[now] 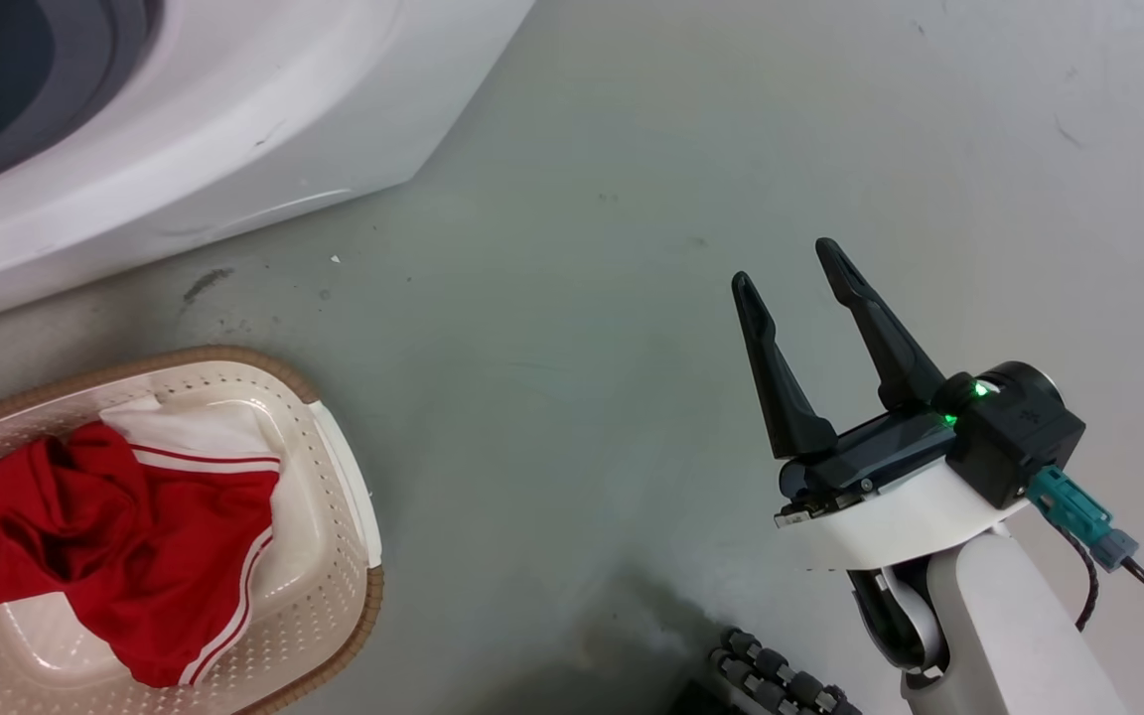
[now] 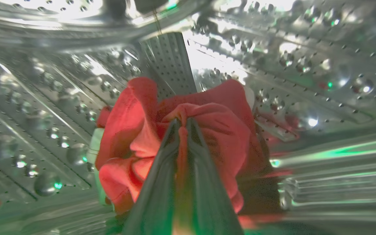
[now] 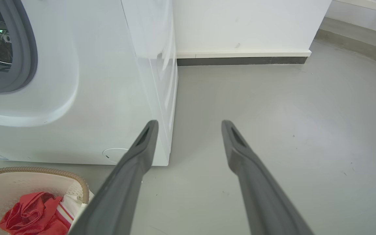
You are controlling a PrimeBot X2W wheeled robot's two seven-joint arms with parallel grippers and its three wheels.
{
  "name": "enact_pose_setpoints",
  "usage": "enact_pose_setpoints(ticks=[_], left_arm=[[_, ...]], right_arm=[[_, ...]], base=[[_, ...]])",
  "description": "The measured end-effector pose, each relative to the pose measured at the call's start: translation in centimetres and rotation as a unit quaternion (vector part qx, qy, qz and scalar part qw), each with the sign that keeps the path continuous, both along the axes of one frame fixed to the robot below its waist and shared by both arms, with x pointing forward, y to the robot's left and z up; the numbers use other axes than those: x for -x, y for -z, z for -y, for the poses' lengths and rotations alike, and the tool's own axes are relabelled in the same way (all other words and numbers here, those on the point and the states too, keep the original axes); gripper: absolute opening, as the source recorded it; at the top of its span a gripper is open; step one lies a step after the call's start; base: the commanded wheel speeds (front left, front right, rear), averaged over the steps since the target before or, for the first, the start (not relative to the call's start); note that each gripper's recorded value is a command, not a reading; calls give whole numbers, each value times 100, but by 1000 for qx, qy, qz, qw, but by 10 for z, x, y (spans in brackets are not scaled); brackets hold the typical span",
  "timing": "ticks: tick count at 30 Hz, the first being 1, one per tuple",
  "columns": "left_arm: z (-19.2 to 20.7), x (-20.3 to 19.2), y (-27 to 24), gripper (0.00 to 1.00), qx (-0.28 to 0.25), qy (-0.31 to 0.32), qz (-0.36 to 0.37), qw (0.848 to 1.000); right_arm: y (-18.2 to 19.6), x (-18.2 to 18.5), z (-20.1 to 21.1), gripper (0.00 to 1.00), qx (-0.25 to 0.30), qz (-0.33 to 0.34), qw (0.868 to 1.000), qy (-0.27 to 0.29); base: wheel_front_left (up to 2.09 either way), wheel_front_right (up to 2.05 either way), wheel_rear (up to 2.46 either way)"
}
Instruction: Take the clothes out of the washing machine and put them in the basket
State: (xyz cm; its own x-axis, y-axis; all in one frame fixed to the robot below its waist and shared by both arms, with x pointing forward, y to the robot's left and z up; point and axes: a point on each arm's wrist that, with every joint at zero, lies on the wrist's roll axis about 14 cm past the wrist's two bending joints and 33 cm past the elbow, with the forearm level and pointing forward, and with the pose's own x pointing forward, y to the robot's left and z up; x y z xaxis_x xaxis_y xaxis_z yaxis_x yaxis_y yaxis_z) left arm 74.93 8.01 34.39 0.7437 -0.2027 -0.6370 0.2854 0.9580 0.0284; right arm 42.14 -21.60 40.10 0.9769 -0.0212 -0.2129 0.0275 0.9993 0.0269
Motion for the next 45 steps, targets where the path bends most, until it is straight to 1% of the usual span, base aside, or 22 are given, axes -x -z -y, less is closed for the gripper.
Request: enact_pose_setpoints(ticks=[5, 7, 11, 15, 20, 29, 38, 45], left_arm=[[-1, 3, -22, 0, 3, 0, 64, 998], [1, 6, -31, 0, 14, 0, 88, 996], [-3, 20, -40, 0, 18, 0, 118, 993], [-9, 34, -52, 0, 40, -10, 144, 989], [-17, 58, -67, 0, 51, -12, 173, 984], [-27, 100, -122, 0, 65, -10, 259, 964], [-33, 149, -176, 0, 75, -5, 314, 946], [-37, 193, -227, 0, 96, 3, 376, 922]], right_arm=[[-11, -2, 0, 100, 7, 17, 1000, -4], [-16, -3, -1, 100, 9, 24, 1000, -5], [-26, -4, -3, 100, 13, 38, 999, -11], [-38, -2, -4, 100, 18, 53, 998, -13], [-48, 7, -5, 100, 17, 63, 998, -11], [-81, 20, -12, 100, 24, 97, 995, -19], [-111, 39, -27, 100, 21, 126, 991, -36], [-128, 57, -38, 100, 19, 139, 989, -48]], base=[[0, 0, 0], [0, 0, 0], [0, 0, 0], [0, 0, 0], [0, 0, 0], [0, 0, 0], [0, 0, 0], [0, 0, 0]])
